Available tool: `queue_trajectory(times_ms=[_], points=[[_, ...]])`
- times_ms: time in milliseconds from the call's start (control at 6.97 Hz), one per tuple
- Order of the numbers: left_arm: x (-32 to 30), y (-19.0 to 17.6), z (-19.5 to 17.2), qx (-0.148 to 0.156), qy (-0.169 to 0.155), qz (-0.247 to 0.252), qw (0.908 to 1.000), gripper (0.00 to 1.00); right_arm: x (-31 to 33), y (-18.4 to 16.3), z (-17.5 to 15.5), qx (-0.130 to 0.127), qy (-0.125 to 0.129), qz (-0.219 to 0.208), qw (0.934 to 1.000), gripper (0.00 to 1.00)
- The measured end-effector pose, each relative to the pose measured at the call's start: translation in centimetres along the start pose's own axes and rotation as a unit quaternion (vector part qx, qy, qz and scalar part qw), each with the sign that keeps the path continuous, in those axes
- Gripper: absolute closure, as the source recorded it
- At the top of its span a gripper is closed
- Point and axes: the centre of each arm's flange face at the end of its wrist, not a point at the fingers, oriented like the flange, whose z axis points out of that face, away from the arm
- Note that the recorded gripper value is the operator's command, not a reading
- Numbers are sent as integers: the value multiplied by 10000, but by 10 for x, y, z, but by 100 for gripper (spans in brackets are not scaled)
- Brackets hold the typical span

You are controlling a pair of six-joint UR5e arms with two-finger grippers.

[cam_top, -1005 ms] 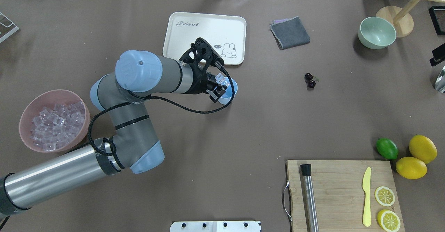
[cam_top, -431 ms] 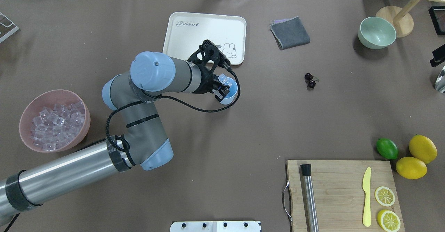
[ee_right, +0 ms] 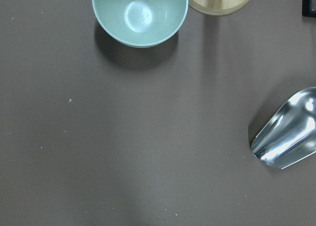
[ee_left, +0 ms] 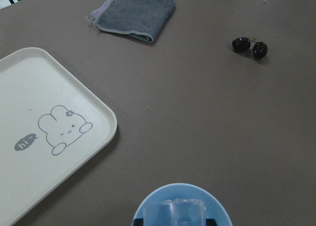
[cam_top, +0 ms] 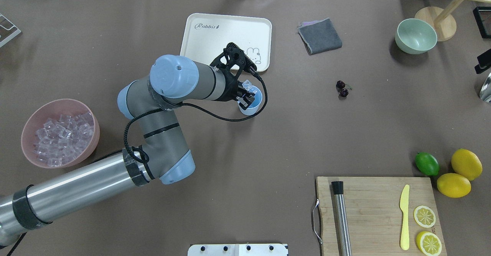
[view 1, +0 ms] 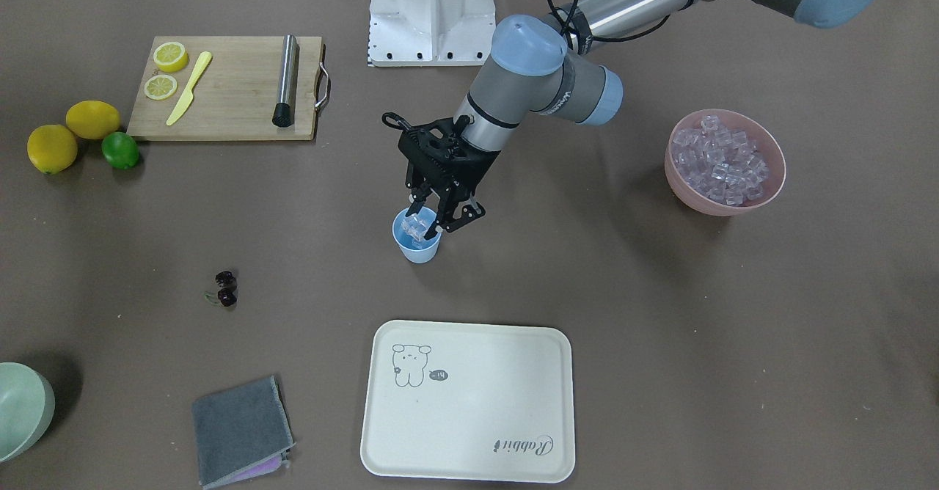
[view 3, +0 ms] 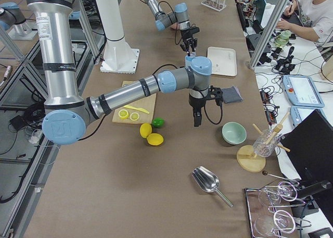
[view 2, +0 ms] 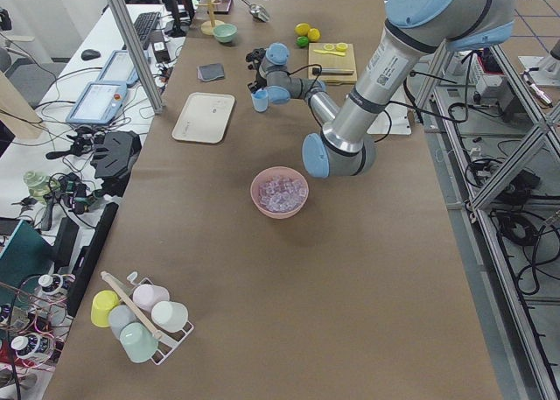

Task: Put ice and cherries in cup
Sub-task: 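Open the left gripper to drop the ice cube into the cup, then withdraw the left arm while moving the right gripper toward the cherries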

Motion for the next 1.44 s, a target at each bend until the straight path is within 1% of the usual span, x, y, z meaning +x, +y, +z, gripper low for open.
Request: queue_trajectory(times_ms=[431, 574, 718, 1005, 1148, 1292, 1435], points=[[-2, -6, -5, 78, 16, 26, 10000, 2, -2, -1, -2, 30, -5, -26, 10000, 0], [-12, -12, -14, 134, -12, 17, 9999, 2, -4, -3, -4, 55, -10, -41, 10000, 0], [-40, -17, -30, 117, -32, -16, 9999, 2, -6, -5, -6, 85, -19, -63, 9999, 0], [-137, -11, -83, -240, -3, -57, 9997, 2, -14, -11, -15, 193, -37, -143, 9997, 0], [-182, 0, -115, -450, -95, -209, 9987, 2, -22, -16, -22, 279, -47, -198, 9994, 0], [-228, 16, -157, -664, -222, -507, 9963, 2, -35, -24, -31, 387, -65, -285, 9988, 0], [-266, 37, -205, -824, -277, -792, 9931, 2, -54, -33, -37, 468, -85, -422, 9980, 0]])
